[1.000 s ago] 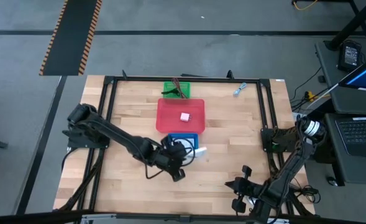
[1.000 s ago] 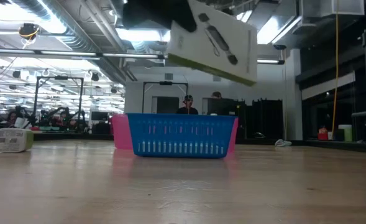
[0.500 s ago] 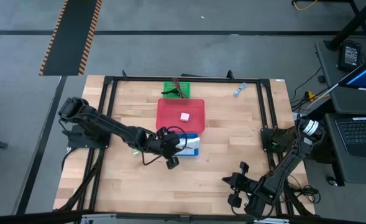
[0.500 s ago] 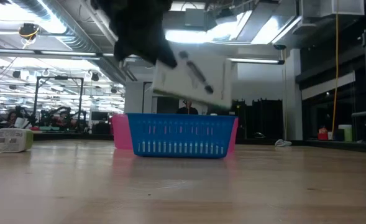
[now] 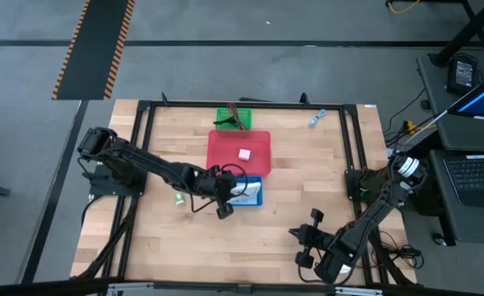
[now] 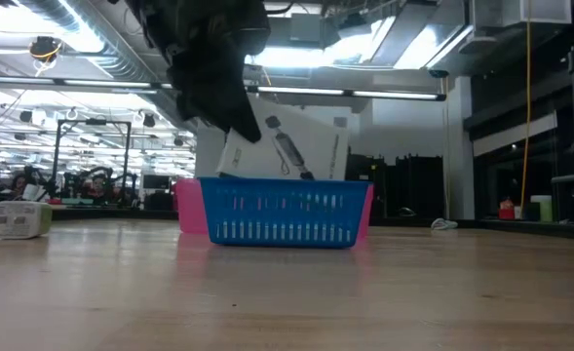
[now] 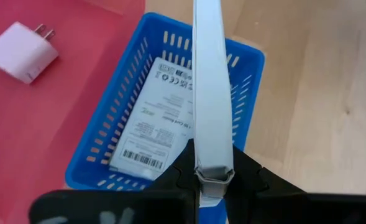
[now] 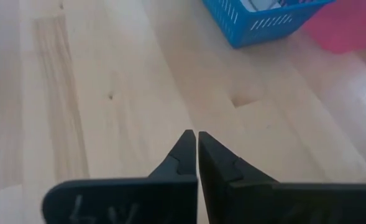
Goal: Pick and place items into bin
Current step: Put the white card reader box into the blue bin, then put the white charger cable into the green bin
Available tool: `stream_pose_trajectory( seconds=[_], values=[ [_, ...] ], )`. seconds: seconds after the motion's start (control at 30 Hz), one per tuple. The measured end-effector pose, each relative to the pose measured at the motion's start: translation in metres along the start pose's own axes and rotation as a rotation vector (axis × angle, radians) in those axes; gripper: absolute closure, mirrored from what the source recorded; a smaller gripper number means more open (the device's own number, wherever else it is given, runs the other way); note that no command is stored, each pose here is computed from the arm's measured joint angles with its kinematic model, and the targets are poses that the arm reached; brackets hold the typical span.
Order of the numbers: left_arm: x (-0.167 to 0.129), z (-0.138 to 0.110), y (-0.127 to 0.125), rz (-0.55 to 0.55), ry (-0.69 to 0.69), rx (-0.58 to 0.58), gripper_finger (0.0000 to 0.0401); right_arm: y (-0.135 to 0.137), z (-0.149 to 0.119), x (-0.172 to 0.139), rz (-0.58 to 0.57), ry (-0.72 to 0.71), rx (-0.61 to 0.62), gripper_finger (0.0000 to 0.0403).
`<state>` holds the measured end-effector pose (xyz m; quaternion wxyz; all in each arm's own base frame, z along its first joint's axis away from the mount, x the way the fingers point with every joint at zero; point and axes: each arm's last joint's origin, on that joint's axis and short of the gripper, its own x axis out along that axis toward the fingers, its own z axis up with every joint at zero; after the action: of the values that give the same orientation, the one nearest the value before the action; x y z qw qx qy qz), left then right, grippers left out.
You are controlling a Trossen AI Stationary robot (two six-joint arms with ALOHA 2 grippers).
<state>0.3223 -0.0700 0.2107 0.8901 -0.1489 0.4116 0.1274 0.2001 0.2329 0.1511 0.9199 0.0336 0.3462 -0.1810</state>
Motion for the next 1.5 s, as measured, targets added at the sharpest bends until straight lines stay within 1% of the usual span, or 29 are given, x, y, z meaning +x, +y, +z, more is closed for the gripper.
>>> stream_pose_trajectory(
  seconds=[0.13, 0.33, 0.7, 1.0, 1.17, 1.33, 1.5],
  values=[
    [0.001, 0.004, 0.003, -0.036, 0.002, 0.016, 0.0367, -0.002, 0.003, 0.005, -0.005, 0.024, -0.021, 0.0403],
    [0.003, 0.007, 0.010, -0.044, 0.018, 0.004, 0.0363, -0.003, 0.004, 0.006, -0.009, 0.025, -0.019, 0.0403],
    [0.004, 0.009, 0.012, -0.049, 0.028, -0.009, 0.0324, -0.003, 0.004, 0.006, -0.009, 0.027, -0.020, 0.0403],
    [0.004, 0.008, 0.013, -0.042, 0.031, -0.025, 0.0281, -0.003, 0.004, 0.006, -0.008, 0.027, -0.020, 0.0403],
    [0.004, 0.008, 0.013, -0.031, 0.025, 0.013, 0.0272, -0.003, 0.004, 0.006, -0.008, 0.027, -0.020, 0.0403],
    [0.004, 0.009, 0.014, 0.018, -0.005, 0.057, 0.0271, -0.003, 0.004, 0.006, -0.008, 0.027, -0.020, 0.0403],
    [0.001, 0.012, 0.014, 0.017, -0.019, 0.099, 0.0273, -0.003, 0.004, 0.006, -0.009, 0.027, -0.021, 0.0403]
  ],
)
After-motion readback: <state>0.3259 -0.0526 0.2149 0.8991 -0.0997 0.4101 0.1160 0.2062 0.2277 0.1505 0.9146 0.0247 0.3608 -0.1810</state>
